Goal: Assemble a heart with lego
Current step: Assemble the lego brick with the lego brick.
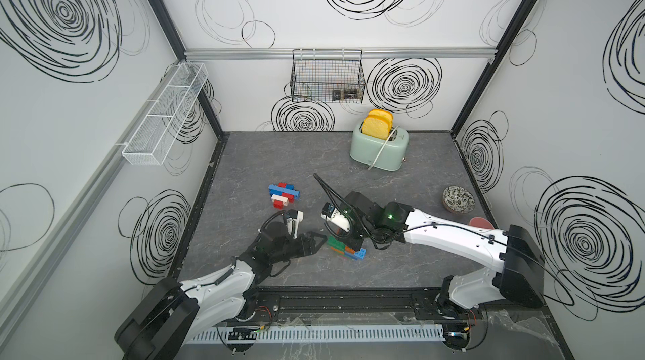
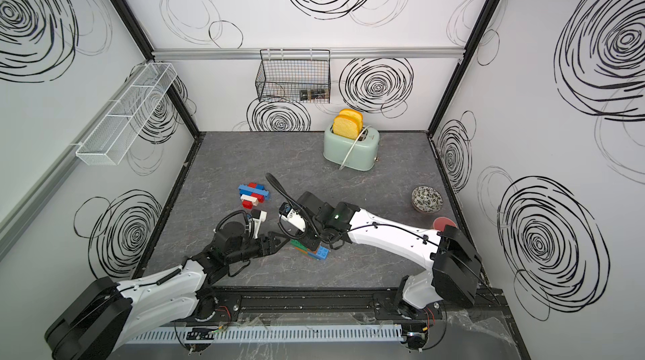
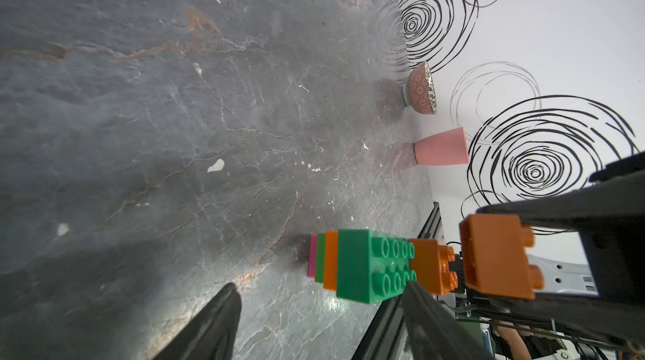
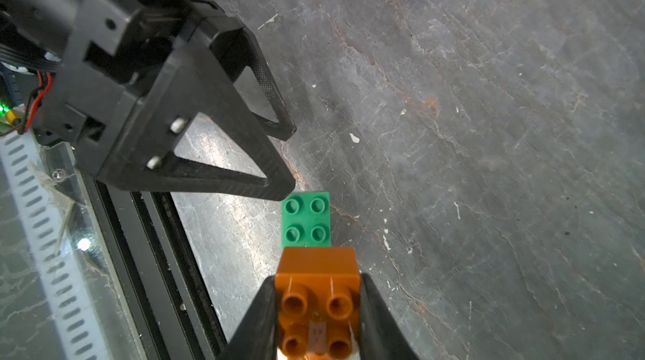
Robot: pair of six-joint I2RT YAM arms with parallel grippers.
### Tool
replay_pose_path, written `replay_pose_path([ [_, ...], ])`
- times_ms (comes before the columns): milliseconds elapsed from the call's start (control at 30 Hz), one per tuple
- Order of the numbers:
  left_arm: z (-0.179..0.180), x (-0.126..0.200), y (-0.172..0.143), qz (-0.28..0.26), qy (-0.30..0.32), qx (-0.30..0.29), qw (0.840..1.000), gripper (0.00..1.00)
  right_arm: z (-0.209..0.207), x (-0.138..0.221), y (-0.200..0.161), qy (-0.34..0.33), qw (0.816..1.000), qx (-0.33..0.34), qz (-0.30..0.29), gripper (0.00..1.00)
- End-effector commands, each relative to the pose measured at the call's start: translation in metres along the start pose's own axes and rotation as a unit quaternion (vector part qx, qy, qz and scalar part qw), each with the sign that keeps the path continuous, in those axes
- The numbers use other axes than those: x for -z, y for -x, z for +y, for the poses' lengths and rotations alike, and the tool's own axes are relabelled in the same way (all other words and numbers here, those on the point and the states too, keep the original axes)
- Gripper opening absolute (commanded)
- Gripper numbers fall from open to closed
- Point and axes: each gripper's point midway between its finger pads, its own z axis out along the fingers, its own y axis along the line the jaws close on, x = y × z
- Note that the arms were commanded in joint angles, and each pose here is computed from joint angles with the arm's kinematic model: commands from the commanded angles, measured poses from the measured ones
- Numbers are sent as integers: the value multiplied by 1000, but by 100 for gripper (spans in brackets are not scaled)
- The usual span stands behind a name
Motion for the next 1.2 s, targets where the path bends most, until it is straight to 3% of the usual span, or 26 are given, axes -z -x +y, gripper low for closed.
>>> replay_pose_path([
  [0,-20,-3,13,-19,-31,-15,999,77,1,-1,2,2,1000,14,-9,29],
  [1167,-21,-21,1,-1,-3,-40,999,76,12,-27,-51,21,993,33,113,29],
])
